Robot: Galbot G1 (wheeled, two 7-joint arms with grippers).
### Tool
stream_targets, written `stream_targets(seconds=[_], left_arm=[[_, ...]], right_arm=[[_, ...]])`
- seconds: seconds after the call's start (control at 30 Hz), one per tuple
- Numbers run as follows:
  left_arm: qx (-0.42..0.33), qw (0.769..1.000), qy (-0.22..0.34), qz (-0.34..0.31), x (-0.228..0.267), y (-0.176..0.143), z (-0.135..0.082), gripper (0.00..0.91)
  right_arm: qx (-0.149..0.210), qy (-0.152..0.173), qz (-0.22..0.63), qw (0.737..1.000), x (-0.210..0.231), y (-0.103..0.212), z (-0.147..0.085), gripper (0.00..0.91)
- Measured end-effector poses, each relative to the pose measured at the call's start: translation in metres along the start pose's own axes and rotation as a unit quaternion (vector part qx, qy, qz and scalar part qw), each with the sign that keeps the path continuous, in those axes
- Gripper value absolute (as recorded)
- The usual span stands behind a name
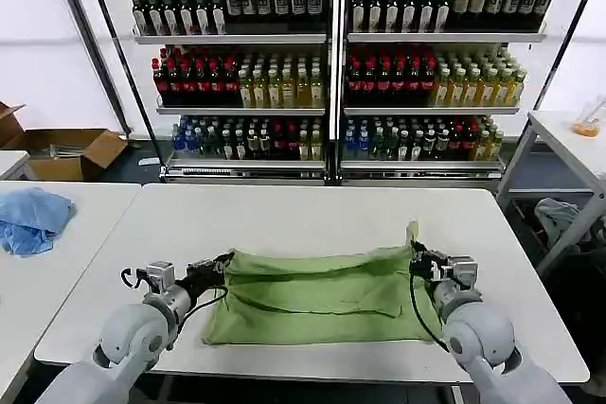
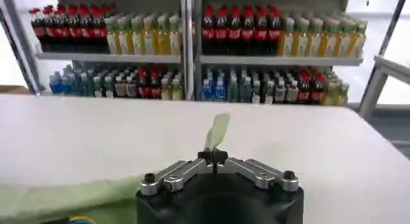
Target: Fold and organize the clothes.
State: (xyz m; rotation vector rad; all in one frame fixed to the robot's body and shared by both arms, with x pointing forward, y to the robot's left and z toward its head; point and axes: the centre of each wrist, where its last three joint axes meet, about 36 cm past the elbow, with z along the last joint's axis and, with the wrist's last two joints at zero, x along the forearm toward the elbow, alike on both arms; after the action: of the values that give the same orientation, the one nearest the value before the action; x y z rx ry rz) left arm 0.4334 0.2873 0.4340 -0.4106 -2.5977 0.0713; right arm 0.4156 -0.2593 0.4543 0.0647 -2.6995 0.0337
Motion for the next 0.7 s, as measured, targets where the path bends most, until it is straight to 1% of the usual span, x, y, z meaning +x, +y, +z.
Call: stream_targets(seconds=[0.07,0.1,0.13,0.17,0.2,0.23,0.27,0.5,0.7], left_arm=[[-0.003,1.0,0.004,-0.002,0.0,0.001,0.003,0.081],[-0.004,1.0,0.006,-0.003,-0.001,0.001,0.005,0.181],[-0.005,1.0,0.008,-0.003,-0.001,0.001,0.007,0.302],[-0.007,1.0,0.01,-0.005,-0.002,0.001,0.008,0.393],[-0.008,1.0,0.011,-0.006,-0.003,0.001,0.01,0.504],[-0.008,1.0,0.012,-0.007,-0.003,0.0,0.011,0.615],[-0.009,1.0,0.013,-0.007,-0.004,0.0,0.012,0.907],[-0.014,1.0,0.011,-0.009,-0.004,-0.007,0.018,0.907],[-0.019,0.999,-0.011,-0.023,0.002,-0.016,0.019,0.907]], right_arm=[[-0.002,0.004,0.003,1.0,0.001,0.001,0.003,0.0],[-0.003,0.005,0.005,1.0,0.001,0.002,0.005,0.0],[-0.003,0.008,0.007,1.0,0.001,0.002,0.006,0.272],[-0.004,0.01,0.009,1.0,0.0,0.002,0.008,0.514],[-0.004,0.013,0.011,1.0,0.0,0.002,0.01,0.907],[-0.004,0.015,0.011,1.0,0.0,0.002,0.012,0.907],[-0.004,0.016,0.012,1.0,0.0,0.002,0.013,0.907],[0.003,0.016,0.016,1.0,0.006,0.003,0.019,0.907],[0.004,-0.002,0.019,1.0,0.018,0.005,0.016,0.907]])
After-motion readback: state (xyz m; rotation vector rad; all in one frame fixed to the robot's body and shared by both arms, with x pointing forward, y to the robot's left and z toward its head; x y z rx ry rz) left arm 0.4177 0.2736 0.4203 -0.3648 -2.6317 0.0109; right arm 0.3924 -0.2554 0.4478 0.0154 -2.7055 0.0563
